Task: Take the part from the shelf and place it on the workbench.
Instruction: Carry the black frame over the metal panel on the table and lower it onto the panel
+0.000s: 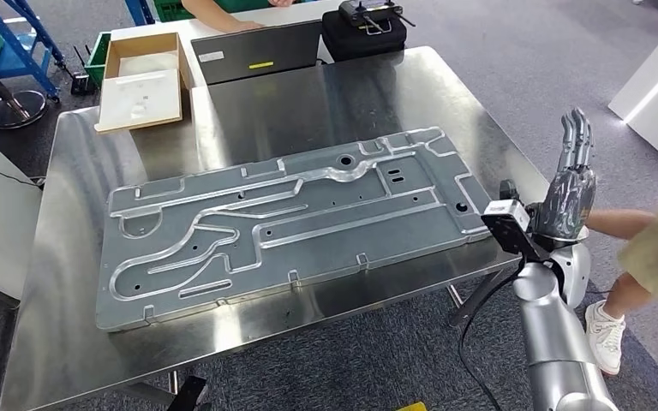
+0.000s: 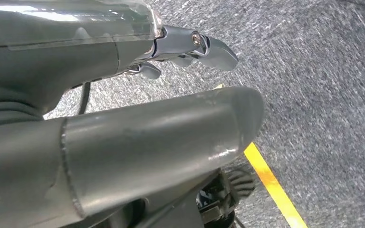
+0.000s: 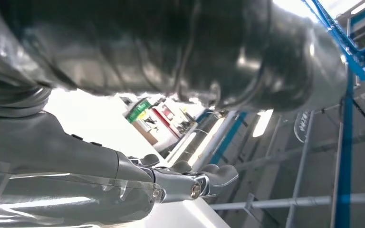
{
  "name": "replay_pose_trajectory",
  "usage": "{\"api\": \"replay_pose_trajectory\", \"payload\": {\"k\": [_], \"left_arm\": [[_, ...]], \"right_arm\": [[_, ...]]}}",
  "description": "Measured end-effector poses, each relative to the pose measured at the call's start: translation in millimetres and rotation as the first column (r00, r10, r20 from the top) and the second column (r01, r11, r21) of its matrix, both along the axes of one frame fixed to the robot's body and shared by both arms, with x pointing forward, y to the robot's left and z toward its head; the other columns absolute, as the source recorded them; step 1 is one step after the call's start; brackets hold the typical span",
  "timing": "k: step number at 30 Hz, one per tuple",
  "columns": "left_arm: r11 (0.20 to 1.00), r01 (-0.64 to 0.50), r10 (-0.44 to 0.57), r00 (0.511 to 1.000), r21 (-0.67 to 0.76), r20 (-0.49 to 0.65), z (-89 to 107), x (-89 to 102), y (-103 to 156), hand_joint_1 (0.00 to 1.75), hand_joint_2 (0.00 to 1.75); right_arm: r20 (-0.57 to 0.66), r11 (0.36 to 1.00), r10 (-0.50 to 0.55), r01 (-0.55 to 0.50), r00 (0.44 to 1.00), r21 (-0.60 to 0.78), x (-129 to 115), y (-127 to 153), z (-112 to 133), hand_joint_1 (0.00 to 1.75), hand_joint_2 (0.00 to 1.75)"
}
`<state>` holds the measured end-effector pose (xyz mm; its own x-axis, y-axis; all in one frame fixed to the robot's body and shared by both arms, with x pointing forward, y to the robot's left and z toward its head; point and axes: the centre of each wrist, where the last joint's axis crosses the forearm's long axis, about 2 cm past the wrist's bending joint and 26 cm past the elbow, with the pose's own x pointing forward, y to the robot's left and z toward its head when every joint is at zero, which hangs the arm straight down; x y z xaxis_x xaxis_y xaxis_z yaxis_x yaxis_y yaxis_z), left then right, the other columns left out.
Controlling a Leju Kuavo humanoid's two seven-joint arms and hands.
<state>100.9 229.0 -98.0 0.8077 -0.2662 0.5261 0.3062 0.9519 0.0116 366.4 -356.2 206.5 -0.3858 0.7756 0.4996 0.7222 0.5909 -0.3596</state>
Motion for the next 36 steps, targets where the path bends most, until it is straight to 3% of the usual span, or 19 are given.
{"api": "replay_pose_trajectory", "payload": {"k": [4, 20, 36], "left_arm": [[1.000, -0.003, 0.003, 1.000, 0.000, -0.008, -0.5, -2.4, 0.0, 0.00, 0.00], [1.000, -0.006, 0.006, 1.000, 0.000, -0.015, -1.0, -4.6, -0.2, 0.00, 0.00], [1.000, -0.014, 0.014, 0.999, -0.003, -0.030, -1.5, -6.7, -0.1, 0.00, 0.00]], "right_arm": [[-0.014, 1.000, 0.006, -0.006, 1.000, 0.005, -10.3, 5.6, -10.5, 0.00, 0.00], [0.018, 1.000, 0.020, -0.020, 1.000, 0.013, -16.1, 14.7, -6.9, 0.00, 0.00], [0.081, 0.998, 0.035, -0.039, 0.996, 0.044, -42.4, 24.6, -9.4, 0.00, 0.00]]}}
